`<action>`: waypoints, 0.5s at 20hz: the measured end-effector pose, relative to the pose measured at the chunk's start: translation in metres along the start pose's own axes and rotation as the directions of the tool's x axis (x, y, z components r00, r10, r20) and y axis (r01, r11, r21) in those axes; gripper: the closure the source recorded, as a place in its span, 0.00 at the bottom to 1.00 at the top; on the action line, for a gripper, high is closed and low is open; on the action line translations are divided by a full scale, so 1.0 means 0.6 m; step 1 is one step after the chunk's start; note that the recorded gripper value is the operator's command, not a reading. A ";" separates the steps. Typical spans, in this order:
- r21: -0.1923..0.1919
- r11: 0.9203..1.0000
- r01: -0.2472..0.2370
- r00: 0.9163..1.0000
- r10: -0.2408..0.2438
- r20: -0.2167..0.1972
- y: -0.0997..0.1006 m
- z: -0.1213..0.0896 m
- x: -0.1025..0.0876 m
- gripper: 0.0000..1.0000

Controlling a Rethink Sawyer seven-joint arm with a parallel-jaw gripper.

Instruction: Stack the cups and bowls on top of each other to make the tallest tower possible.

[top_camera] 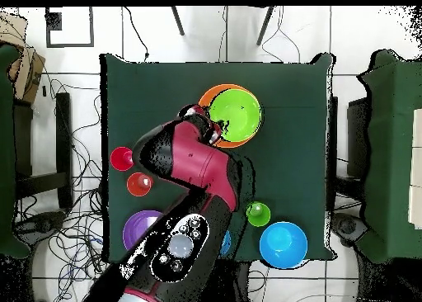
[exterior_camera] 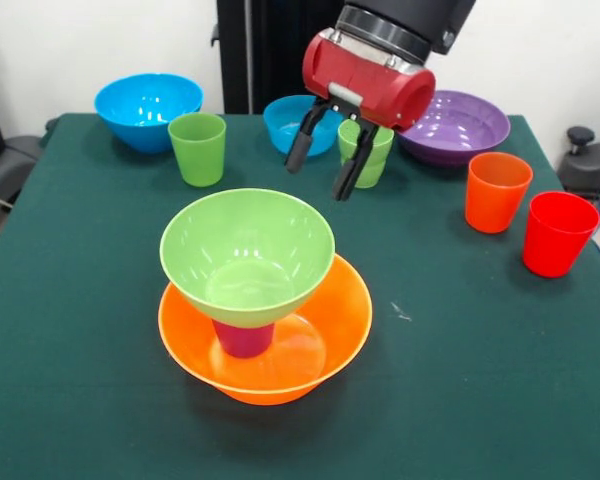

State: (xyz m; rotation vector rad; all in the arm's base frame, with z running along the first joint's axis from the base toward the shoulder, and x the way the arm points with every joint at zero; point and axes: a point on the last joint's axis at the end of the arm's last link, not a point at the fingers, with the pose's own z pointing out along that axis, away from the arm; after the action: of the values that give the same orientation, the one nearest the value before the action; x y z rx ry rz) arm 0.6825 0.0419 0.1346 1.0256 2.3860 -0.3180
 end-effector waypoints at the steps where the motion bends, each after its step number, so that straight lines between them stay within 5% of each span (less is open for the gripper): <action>1: -0.001 1.000 -0.001 1.000 0.001 -0.003 -0.002 -0.002 0.001 0.00; 10: -0.027 0.999 -0.021 0.999 0.020 -0.033 -0.022 -0.017 -0.014 0.00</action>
State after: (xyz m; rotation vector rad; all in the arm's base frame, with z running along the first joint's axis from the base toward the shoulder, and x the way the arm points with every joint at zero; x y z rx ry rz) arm 0.6743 0.0320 0.1482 1.0498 2.4007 -0.2619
